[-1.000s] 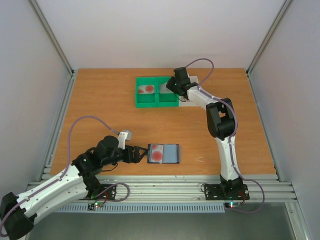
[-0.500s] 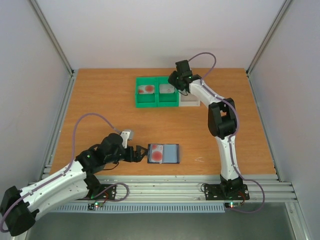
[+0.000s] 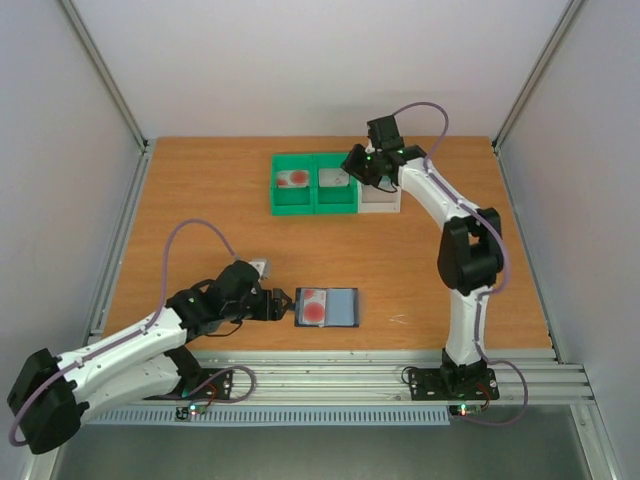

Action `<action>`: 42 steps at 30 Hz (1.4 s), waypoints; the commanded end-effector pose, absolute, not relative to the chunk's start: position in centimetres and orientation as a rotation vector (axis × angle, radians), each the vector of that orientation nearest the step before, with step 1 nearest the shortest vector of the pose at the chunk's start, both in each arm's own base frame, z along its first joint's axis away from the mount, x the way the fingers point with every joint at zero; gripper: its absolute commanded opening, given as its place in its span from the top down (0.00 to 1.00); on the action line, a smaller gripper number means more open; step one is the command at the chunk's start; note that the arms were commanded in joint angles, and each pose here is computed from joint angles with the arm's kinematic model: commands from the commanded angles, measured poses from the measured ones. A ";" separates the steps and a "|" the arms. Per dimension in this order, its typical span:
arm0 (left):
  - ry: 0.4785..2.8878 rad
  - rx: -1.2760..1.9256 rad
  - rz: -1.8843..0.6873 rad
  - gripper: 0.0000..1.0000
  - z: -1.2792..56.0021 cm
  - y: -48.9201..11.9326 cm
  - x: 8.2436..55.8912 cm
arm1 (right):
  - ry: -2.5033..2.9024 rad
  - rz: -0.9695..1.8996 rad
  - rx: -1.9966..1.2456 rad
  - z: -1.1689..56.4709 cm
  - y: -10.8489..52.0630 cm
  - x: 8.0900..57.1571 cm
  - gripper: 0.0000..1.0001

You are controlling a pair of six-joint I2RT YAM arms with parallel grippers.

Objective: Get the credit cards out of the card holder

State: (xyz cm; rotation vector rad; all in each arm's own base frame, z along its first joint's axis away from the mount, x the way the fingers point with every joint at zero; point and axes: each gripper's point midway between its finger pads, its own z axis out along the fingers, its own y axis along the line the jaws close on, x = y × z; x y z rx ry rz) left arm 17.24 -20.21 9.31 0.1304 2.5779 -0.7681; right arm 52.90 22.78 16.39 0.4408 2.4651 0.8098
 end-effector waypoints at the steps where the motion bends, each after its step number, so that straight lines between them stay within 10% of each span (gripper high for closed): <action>1: 2.526 0.080 -0.734 0.23 10.5 -20.3 18.8 | 2.478 0.927 0.316 20.0 23.2 47.9 0.69; 25: 2.533 0.180 -0.971 0.46 8.0 -26.7 20.6 | 2.735 1.075 -0.099 11.7 27.3 24.8 0.70; 42: 2.529 0.119 -1.079 0.71 10.5 -28.0 20.6 | 2.853 1.043 -0.147 5.6 30.7 21.9 0.81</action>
